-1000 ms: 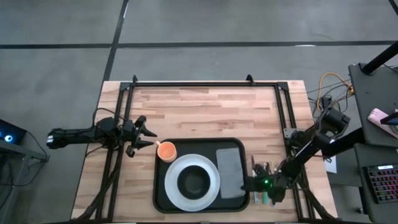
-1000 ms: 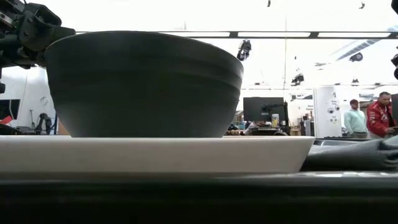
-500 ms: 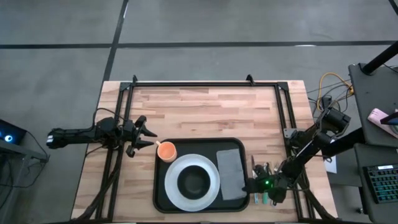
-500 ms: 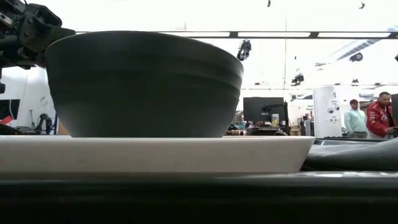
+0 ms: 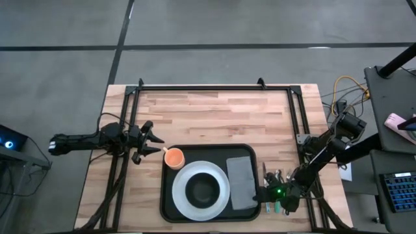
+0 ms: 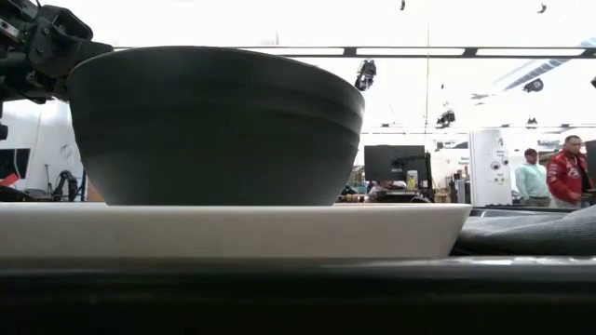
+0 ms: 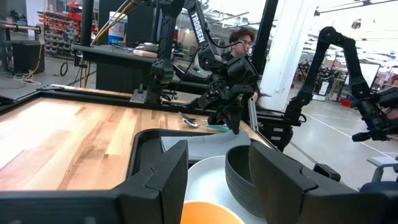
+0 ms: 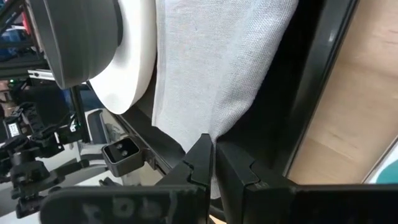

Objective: Set up tray
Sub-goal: Put the gray napkin to the right of the white plate on the black tray, then put the green knife on the gray napkin on the black tray

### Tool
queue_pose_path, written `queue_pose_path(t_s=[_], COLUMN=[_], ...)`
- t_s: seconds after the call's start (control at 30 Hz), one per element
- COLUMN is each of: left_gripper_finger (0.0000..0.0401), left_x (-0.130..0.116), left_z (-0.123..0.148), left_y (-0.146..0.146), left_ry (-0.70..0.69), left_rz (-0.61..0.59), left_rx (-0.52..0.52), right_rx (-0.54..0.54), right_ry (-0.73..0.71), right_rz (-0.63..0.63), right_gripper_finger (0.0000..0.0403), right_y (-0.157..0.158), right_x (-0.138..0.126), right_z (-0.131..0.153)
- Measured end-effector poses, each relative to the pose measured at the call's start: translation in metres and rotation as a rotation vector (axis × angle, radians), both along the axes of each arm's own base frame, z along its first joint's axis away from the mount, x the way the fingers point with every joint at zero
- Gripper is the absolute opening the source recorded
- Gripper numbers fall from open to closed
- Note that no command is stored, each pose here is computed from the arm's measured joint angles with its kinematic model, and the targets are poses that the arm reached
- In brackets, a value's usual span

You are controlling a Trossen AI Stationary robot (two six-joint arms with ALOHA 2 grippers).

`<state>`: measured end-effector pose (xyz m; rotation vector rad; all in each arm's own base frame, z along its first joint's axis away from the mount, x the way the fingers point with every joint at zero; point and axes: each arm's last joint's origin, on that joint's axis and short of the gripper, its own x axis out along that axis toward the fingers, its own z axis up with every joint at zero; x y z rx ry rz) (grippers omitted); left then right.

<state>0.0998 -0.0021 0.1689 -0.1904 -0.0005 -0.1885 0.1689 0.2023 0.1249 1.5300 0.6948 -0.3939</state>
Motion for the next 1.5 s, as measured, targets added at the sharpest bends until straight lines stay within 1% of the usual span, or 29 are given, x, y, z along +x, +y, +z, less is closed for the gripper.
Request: queue_pose_path(t_s=[0.37,0.47,0.57,0.87,1.1,1.3,1.5], left_gripper_finger=[0.0151,0.0151,0.0151,0.0151,0.0151,0.0151,0.0151], left_x=[0.0,0.0,0.0,0.0,0.0,0.0,0.0], left_z=[0.0,0.0,0.0,0.0,0.0,0.0,0.0], left_y=[0.0,0.0,0.0,0.0,0.0,0.0,0.0], left_ry=[0.0,0.0,0.0,0.0,0.0,0.0,0.0], left_rz=[0.0,0.0,0.0,0.0,0.0,0.0,0.0], left_rx=[0.0,0.0,0.0,0.0,0.0,0.0,0.0], right_rx=[-0.013,-0.008,-0.003,-0.004,0.004,0.02,0.023], right_ry=[-0.005,-0.01,-0.018,-0.018,-0.021,-0.032,0.021], right_rz=[0.011,0.011,0.014,0.016,0.014,0.014,-0.031], right_gripper_finger=[0.0009,0.0016,0.0032,0.01,0.0145,0.0174,0.0189], right_y=[0.0,0.0,0.001,0.001,0.001,-0.001,-0.015], right_x=[0.0,0.0,0.001,0.001,0.001,-0.001,-0.011], right_z=[0.0,0.001,0.001,0.001,0.003,0.012,0.027])
